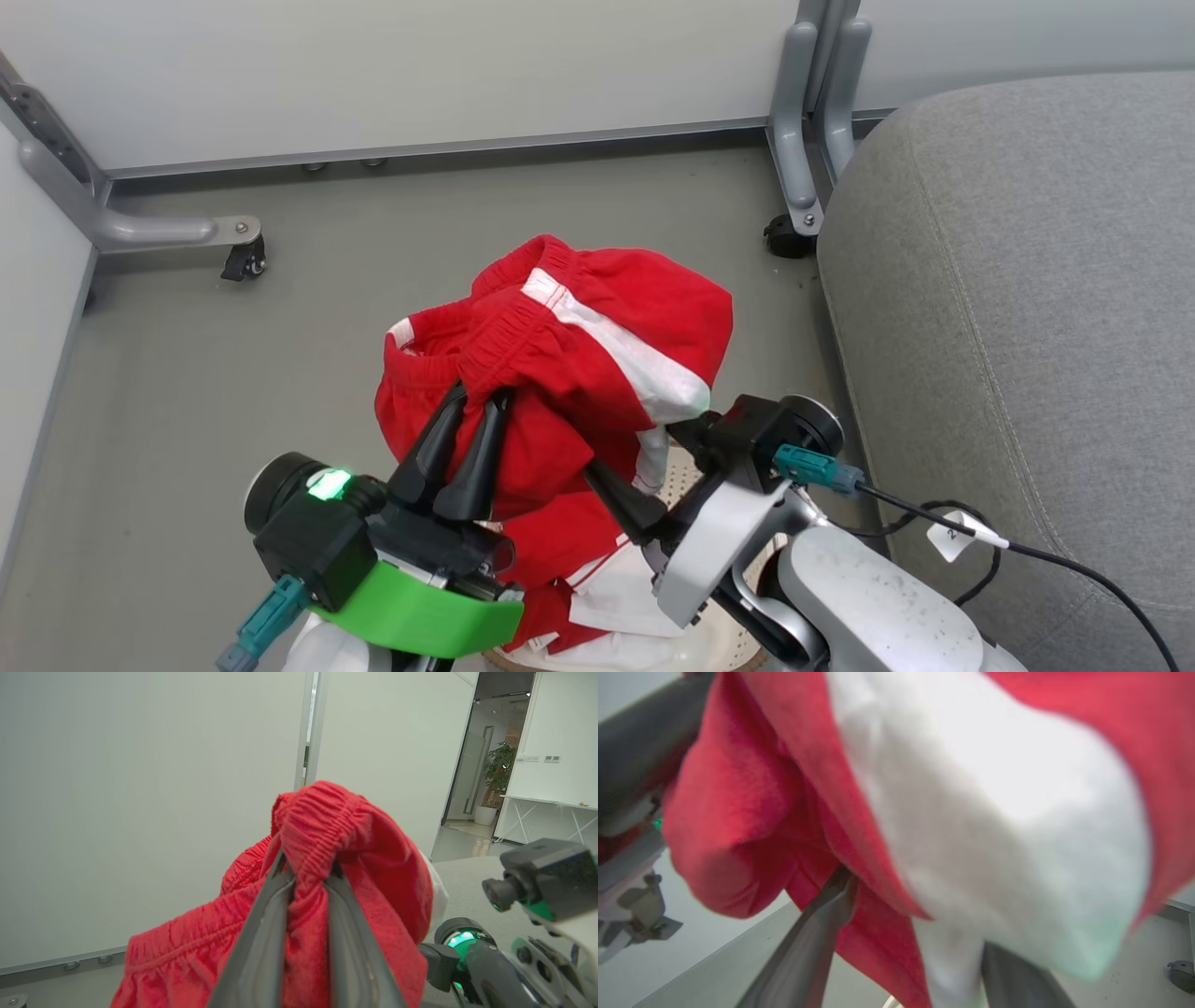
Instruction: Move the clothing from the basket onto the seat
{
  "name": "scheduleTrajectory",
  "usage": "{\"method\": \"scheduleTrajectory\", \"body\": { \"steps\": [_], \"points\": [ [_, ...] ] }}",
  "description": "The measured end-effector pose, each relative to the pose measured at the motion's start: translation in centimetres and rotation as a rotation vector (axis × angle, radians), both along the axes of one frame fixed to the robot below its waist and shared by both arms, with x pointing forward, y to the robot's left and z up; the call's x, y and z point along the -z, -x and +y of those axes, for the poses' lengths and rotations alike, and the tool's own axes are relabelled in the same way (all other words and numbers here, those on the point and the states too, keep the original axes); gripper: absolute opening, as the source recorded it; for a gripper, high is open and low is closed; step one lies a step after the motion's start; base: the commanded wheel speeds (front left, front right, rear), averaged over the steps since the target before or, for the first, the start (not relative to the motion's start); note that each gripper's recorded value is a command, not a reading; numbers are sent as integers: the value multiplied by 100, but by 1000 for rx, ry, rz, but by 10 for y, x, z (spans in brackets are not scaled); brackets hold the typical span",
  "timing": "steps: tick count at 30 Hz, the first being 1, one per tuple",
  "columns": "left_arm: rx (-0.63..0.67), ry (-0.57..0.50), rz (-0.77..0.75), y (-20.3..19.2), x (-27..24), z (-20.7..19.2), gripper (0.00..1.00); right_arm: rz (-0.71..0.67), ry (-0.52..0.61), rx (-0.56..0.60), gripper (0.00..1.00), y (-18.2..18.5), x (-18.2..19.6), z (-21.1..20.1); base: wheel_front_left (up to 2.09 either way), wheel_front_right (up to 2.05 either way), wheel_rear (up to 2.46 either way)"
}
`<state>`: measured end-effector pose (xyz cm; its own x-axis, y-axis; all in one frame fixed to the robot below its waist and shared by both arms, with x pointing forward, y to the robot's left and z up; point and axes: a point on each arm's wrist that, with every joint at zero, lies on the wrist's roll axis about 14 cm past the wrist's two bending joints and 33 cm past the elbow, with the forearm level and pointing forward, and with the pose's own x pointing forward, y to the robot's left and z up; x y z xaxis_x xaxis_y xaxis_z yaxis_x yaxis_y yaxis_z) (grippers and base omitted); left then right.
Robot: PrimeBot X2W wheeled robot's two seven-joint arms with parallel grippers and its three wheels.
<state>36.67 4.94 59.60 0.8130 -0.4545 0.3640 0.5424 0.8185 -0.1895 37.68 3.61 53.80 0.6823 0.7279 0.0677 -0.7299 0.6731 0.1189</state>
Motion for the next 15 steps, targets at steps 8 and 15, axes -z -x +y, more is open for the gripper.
{"method": "scheduleTrajectory", "body": {
  "steps": [8, 15],
  "points": [
    [-4, 0, 11, -2, 3, 1, 0, 1, -18, -16, 0, -2, 0, 4, 0, 0, 0],
    [0, -1, 19, -1, 5, 0, 0, 0, -23, -14, 0, -3, 0, 2, 0, 0, 0]
  ]
}}
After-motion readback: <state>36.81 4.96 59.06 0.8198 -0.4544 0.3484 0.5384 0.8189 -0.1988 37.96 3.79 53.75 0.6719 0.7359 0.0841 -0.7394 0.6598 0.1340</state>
